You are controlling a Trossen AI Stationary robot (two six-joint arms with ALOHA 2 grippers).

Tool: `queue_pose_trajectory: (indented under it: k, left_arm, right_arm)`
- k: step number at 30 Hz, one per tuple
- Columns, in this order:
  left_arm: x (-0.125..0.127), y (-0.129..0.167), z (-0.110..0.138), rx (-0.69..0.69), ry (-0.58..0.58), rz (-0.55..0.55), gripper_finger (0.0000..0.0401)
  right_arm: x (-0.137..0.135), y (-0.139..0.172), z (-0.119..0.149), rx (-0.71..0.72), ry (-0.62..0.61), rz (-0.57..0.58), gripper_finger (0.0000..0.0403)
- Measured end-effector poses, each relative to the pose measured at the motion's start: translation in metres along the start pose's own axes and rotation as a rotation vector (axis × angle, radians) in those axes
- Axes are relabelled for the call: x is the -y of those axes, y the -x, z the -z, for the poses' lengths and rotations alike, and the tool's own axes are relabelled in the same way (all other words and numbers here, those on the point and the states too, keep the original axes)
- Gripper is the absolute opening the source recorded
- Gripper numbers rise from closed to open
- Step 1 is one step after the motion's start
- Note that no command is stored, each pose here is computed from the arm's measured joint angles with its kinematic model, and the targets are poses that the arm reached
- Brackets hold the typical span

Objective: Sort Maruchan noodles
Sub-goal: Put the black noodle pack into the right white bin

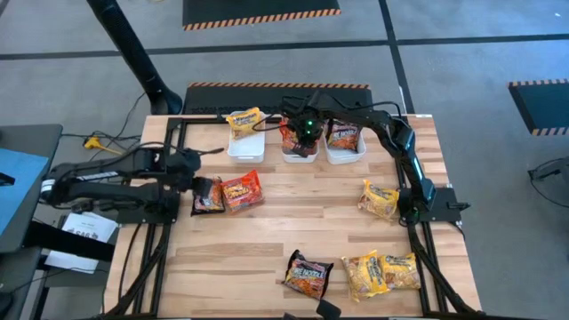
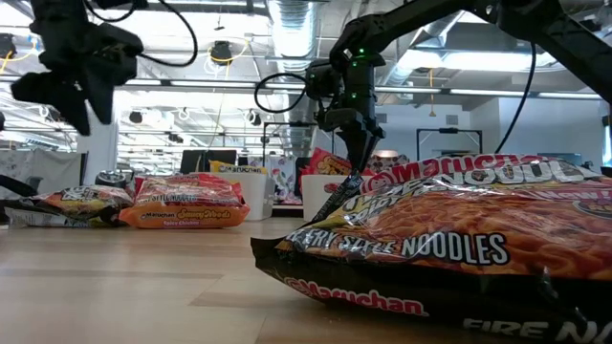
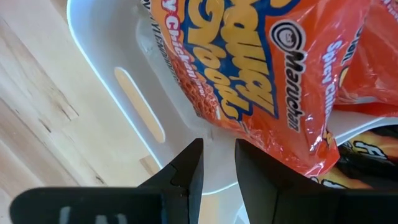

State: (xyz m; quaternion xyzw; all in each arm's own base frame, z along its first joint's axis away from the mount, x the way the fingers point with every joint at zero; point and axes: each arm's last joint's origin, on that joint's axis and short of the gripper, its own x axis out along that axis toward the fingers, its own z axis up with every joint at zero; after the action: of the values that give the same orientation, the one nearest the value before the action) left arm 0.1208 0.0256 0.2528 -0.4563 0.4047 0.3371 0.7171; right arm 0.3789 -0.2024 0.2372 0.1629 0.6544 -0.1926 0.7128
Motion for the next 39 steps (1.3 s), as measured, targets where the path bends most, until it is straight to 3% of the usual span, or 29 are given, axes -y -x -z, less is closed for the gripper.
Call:
queue_pose_trajectory:
  k: [18, 32, 39]
  left_arm:
    - [0.022, -0.058, -0.003, -0.136, -0.028, -0.286, 0.0175]
    - [0.022, -0.095, -0.016, -0.220, -0.014, -0.392, 0.0175]
    - [0.024, -0.114, -0.025, -0.272, -0.040, -0.374, 0.0175]
  right_arm:
    - [0.000, 0.000, 0.000, 0.001, 0.002, 0.000, 0.0118]
    - [-0.008, 0.000, 0.000, 0.000, 0.022, -0.001, 0.0118]
    - [-0.015, 0.000, 0.001, 0.000, 0.038, -0.003, 0.0118]
